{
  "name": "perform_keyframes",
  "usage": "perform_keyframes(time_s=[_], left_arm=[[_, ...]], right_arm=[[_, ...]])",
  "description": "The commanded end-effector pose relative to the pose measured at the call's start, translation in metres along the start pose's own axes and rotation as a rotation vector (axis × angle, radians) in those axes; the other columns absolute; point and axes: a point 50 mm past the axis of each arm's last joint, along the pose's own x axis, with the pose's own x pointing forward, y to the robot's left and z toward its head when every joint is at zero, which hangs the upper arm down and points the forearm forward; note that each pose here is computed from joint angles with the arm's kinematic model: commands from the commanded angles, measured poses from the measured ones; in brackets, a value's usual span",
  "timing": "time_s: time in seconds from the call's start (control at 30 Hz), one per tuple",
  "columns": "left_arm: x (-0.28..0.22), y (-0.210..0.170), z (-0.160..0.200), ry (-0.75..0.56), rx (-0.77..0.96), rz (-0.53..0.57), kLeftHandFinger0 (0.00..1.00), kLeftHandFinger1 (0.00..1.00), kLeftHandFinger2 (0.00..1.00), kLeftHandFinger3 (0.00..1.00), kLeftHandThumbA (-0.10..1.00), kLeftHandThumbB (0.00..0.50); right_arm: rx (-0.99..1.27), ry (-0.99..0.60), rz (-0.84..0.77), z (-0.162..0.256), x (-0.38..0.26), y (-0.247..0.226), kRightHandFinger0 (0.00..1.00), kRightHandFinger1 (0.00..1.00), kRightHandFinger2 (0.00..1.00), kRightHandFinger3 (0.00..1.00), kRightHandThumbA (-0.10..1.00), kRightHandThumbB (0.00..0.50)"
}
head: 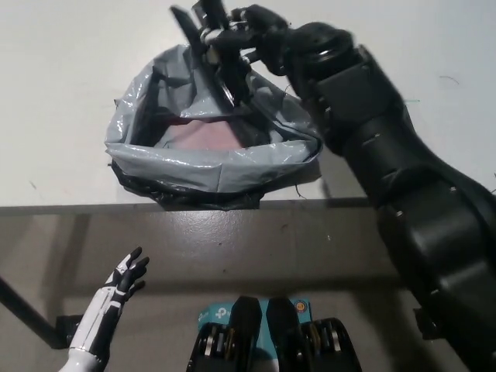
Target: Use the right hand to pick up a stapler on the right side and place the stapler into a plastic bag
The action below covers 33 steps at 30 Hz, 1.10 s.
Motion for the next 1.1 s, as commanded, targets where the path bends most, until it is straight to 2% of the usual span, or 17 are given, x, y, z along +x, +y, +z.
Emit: perform_keyframes(time_s=[0.0,0.07,0.17,0.2,0.23,0.3,0.33,0.43,0.47,0.5,0.53,0.57,0.6,0.63,0.67,0.8,1.07], left_arm=[[0.003,0.002,0.011,-0.054,0.051,-0.027,1.0,1.0,1.0,1.0,1.0,0.001],[0.004,0.002,0.012,-0.056,0.051,-0.03,1.0,1.0,1.0,1.0,1.0,0.016],[0.006,0.003,0.013,-0.063,0.061,-0.033,1.0,1.0,1.0,1.0,1.0,0.018],[0.006,0.003,0.013,-0.064,0.063,-0.033,1.0,1.0,1.0,1.0,1.0,0.018],[0.007,0.003,0.014,-0.062,0.069,-0.034,1.0,1.0,1.0,1.0,1.0,0.024],[0.008,0.003,0.014,-0.064,0.076,-0.035,1.0,1.0,1.0,1.0,1.0,0.031],[0.008,0.004,0.014,-0.064,0.077,-0.036,1.0,1.0,1.0,1.0,1.0,0.031],[0.011,0.004,0.016,-0.063,0.086,-0.045,1.0,1.0,1.0,1.0,1.0,0.024],[0.012,0.004,0.016,-0.061,0.086,-0.046,1.0,1.0,1.0,1.0,1.0,0.022],[0.012,0.004,0.016,-0.059,0.086,-0.047,1.0,1.0,1.0,1.0,1.0,0.024],[0.012,0.004,0.016,-0.058,0.086,-0.047,1.0,1.0,1.0,1.0,1.0,0.024],[0.012,0.004,0.017,-0.057,0.083,-0.046,1.0,1.0,1.0,1.0,1.0,0.021],[0.012,0.004,0.017,-0.055,0.083,-0.045,1.0,1.0,1.0,1.0,1.0,0.018],[0.012,0.004,0.017,-0.055,0.084,-0.045,1.0,1.0,1.0,1.0,1.0,0.017],[0.012,0.004,0.017,-0.056,0.084,-0.046,1.0,1.0,1.0,1.0,1.0,0.007],[0.014,0.004,0.018,-0.058,0.082,-0.05,1.0,1.0,1.0,1.0,1.0,0.018],[0.021,0.006,0.021,-0.07,0.082,-0.058,1.0,1.0,1.0,1.0,1.0,0.009]], right_arm=[[-0.353,-0.289,-0.129,0.068,-0.011,-0.007,0.08,0.46,0.72,0.45,0.3,0.213],[-0.469,-0.315,-0.156,0.069,-0.012,-0.004,0.09,0.44,0.66,0.39,0.34,0.195],[-0.612,-0.378,-0.225,0.066,-0.012,-0.005,0.0,0.25,0.45,0.39,0.34,0.189],[-0.622,-0.381,-0.231,0.066,-0.011,-0.005,0.0,0.25,0.45,0.39,0.34,0.189],[-0.684,-0.418,-0.26,0.065,-0.012,-0.006,0.0,0.22,0.44,0.45,0.33,0.185],[-0.75,-0.452,-0.288,0.064,-0.013,-0.006,0.01,0.23,0.45,0.47,0.33,0.182],[-0.778,-0.468,-0.297,0.063,-0.013,-0.006,0.0,0.19,0.41,0.45,0.34,0.173],[-0.828,-0.524,-0.319,0.056,-0.014,-0.01,0.02,0.19,0.38,0.45,0.36,0.193],[-0.832,-0.549,-0.318,0.052,-0.015,-0.01,0.01,0.17,0.35,0.45,0.36,0.237],[-0.851,-0.549,-0.312,0.048,-0.014,-0.01,0.05,0.23,0.42,0.52,0.43,0.285],[-0.857,-0.549,-0.31,0.047,-0.014,-0.009,0.05,0.23,0.42,0.52,0.43,0.285],[-0.909,-0.53,-0.251,0.041,-0.012,-0.008,0.43,0.63,0.82,0.92,0.67,0.4],[-0.945,-0.496,-0.186,0.036,-0.011,-0.006,0.75,0.94,1.0,1.0,0.78,0.478],[-0.953,-0.481,-0.164,0.034,-0.01,-0.005,0.85,1.0,1.0,1.0,0.8,0.483],[-0.955,-0.46,-0.131,0.032,-0.009,-0.004,1.0,1.0,1.0,1.0,0.82,0.499],[-1.0,-0.411,-0.041,0.021,-0.009,-0.005,1.0,1.0,1.0,1.0,0.95,0.5],[-0.931,-0.424,-0.017,0.017,-0.013,-0.024,1.0,1.0,1.0,1.0,1.0,0.5]])
